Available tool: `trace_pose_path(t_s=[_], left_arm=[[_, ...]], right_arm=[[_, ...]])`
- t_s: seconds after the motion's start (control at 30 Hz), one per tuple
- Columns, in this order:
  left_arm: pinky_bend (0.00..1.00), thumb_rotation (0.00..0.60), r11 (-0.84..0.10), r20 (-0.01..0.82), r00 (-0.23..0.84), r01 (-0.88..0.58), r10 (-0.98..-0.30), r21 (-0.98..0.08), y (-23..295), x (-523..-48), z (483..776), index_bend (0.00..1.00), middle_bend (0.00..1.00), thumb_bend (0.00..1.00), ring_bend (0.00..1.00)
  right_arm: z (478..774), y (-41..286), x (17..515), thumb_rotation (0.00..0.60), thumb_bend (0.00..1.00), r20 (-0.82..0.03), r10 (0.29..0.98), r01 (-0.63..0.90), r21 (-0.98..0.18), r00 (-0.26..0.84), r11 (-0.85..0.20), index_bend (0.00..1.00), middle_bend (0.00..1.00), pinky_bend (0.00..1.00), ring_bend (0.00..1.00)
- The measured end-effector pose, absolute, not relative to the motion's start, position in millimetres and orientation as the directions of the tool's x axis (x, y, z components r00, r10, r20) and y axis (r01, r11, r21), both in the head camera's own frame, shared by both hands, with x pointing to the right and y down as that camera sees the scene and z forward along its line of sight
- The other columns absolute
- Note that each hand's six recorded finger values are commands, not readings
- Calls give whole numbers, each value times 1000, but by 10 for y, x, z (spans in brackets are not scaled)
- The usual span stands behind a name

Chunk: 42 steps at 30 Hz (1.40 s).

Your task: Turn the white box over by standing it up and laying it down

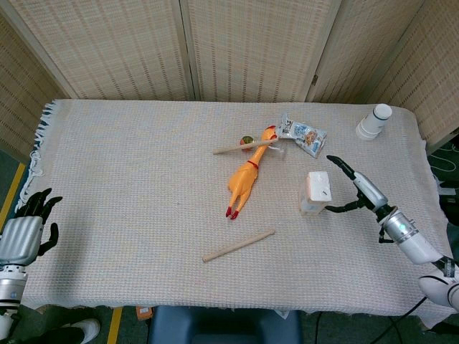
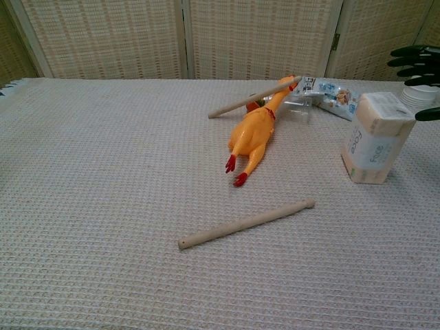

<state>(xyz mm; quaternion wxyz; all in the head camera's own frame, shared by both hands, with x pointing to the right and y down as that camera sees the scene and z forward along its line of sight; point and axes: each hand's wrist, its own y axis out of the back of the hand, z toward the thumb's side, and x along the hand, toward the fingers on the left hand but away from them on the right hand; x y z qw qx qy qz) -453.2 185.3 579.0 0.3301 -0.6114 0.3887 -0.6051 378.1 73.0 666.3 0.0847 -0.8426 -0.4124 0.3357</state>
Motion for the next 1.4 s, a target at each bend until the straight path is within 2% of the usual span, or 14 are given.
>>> trace_pose_path(t_s=[0.13,0.33,0.53,0.67,0.83,1.23,1.33,1.4], left_arm=[[200,600,-479,483,-34,-76,-875,-874,1851,-4529,5788,164,0,628,0],[200,600,-473,476,-33,-75,-879,-878,1854,-4520,5759,164,0,627,0],[200,600,-466,470,-41,-75,-882,-882,1844,-4543,5743,164,0,627,0],[199,600,-467,471,-40,-73,-881,-881,1844,-4541,5745,164,0,627,0],[200,600,-463,467,-45,-75,-883,-883,1837,-4558,5739,164,0,627,0],[200,600,-460,464,-50,-75,-884,-885,1829,-4584,5746,164,0,628,0],[199,600,-463,467,-48,-75,-883,-883,1830,-4578,5754,164,0,627,0],[200,600,-465,469,-46,-74,-882,-882,1832,-4569,5760,164,0,627,0]], right_arm=[[6406,769,3634,600,41,-488,764,520,-559,423,-646,0,0,0,0],[6143,749,3428,600,41,-580,741,235,-710,339,-664,0,0,0,0],[6055,637,3357,600,41,-679,713,13,-722,173,-691,0,0,0,0],[6105,621,3275,600,41,-744,662,-26,-667,92,-745,0,0,0,0],[6260,635,3010,600,41,-808,581,-53,-587,99,-808,0,0,0,0],[6470,561,2990,600,41,-821,566,-54,-570,70,-820,0,18,0,0],[6497,556,2992,600,42,-822,566,-53,-569,68,-821,0,71,0,0],[6506,553,2987,600,44,-821,567,-52,-571,69,-819,18,144,0,0]])
